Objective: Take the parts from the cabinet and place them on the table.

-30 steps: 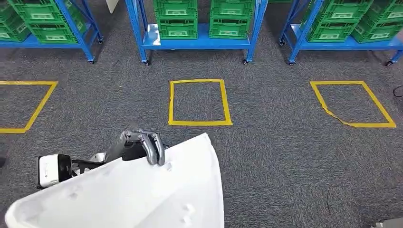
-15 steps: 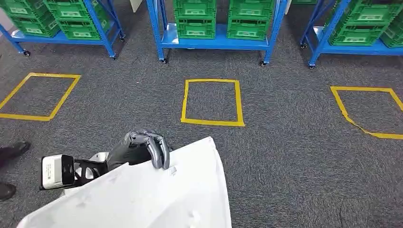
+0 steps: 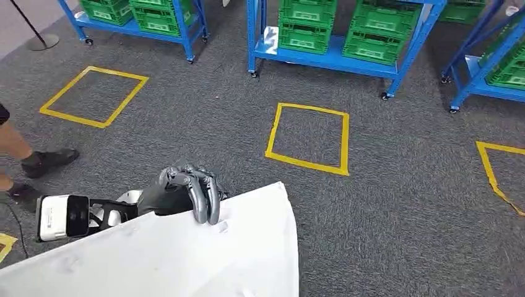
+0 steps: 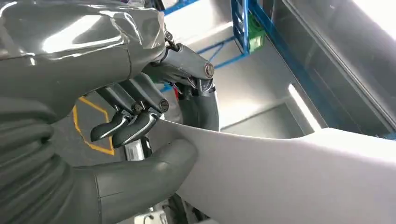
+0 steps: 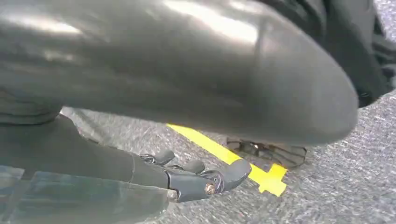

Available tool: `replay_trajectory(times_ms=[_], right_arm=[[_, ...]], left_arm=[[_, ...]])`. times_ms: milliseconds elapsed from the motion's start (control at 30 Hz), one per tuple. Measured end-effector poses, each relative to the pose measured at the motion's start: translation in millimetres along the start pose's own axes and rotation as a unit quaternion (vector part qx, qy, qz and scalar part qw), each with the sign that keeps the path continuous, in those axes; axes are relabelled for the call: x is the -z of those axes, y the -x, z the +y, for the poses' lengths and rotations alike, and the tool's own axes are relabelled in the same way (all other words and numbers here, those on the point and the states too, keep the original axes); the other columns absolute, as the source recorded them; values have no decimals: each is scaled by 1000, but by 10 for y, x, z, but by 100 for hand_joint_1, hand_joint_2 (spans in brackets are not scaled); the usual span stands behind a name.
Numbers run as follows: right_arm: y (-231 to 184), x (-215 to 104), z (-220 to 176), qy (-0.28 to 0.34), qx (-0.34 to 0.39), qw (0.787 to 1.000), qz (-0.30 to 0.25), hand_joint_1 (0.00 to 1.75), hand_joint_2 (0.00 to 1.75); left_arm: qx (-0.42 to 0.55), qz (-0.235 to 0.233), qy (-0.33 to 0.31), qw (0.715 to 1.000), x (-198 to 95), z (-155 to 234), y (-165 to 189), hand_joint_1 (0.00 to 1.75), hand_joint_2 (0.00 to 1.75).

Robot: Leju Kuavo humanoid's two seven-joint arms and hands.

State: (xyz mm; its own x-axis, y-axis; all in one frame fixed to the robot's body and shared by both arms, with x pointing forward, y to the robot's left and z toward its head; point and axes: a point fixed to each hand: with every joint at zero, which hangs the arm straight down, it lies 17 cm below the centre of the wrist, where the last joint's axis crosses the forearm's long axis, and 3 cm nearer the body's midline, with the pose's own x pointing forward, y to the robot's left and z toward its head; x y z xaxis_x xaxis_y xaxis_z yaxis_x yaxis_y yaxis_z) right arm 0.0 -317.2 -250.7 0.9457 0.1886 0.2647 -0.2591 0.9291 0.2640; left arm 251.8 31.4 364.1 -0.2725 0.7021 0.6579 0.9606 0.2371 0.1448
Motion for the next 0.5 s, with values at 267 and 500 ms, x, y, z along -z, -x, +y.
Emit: replay_trajectory(times_ms=[267, 500], right_arm=[[14, 3, -17, -3, -36, 999, 9, 0, 0], [122, -54, -151, 3, -79, 996, 29, 0, 0]], left_arm=[[-23, -20, 20, 999, 29, -86, -78, 175, 175], [-48, -36, 39, 997, 150, -176, -146, 175, 175]])
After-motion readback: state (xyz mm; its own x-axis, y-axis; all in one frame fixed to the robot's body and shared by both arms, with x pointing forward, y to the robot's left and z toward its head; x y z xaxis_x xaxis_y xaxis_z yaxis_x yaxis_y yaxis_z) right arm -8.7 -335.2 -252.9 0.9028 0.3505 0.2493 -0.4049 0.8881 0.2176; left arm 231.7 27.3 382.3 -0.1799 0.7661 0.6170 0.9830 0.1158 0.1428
